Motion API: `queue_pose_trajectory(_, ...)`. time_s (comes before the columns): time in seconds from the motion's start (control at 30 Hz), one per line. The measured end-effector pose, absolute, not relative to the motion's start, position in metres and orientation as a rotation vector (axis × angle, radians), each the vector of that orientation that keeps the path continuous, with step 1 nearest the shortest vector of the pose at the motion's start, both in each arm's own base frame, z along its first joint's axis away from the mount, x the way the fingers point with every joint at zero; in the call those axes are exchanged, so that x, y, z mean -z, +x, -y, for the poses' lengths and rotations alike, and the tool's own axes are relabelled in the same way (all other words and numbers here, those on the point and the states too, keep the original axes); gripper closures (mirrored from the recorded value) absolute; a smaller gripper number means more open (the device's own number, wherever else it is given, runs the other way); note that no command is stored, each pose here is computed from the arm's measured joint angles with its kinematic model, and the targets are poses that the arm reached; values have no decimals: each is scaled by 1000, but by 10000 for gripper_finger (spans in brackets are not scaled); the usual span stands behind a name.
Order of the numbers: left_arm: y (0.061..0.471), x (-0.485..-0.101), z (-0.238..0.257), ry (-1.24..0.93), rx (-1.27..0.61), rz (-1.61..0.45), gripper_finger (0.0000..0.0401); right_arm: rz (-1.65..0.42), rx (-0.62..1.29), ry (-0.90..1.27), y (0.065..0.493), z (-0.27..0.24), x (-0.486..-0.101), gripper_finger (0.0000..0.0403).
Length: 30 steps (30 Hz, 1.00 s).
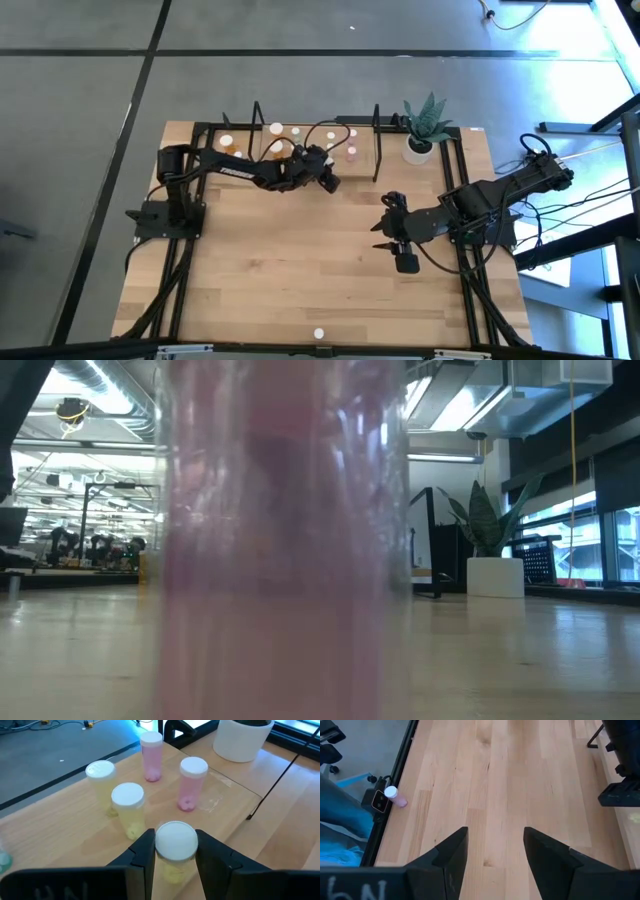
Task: Pick and place medicine bottles onto shelf by color
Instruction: Put the yellow pill bottle on the shelf aligned with the other yellow pill bottles
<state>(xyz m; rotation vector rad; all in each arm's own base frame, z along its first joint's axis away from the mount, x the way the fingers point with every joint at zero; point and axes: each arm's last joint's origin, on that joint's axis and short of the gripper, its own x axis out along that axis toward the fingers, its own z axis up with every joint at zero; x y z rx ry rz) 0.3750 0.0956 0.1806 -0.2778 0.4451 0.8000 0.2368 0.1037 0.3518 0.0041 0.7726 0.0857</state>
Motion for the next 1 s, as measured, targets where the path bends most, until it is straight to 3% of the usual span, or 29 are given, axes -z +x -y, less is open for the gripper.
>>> queue_pose_trajectory(1.0, 375, -177, -98, -286, -784, -463, 291, -773, -86, 4, 237, -104, -352, 209)
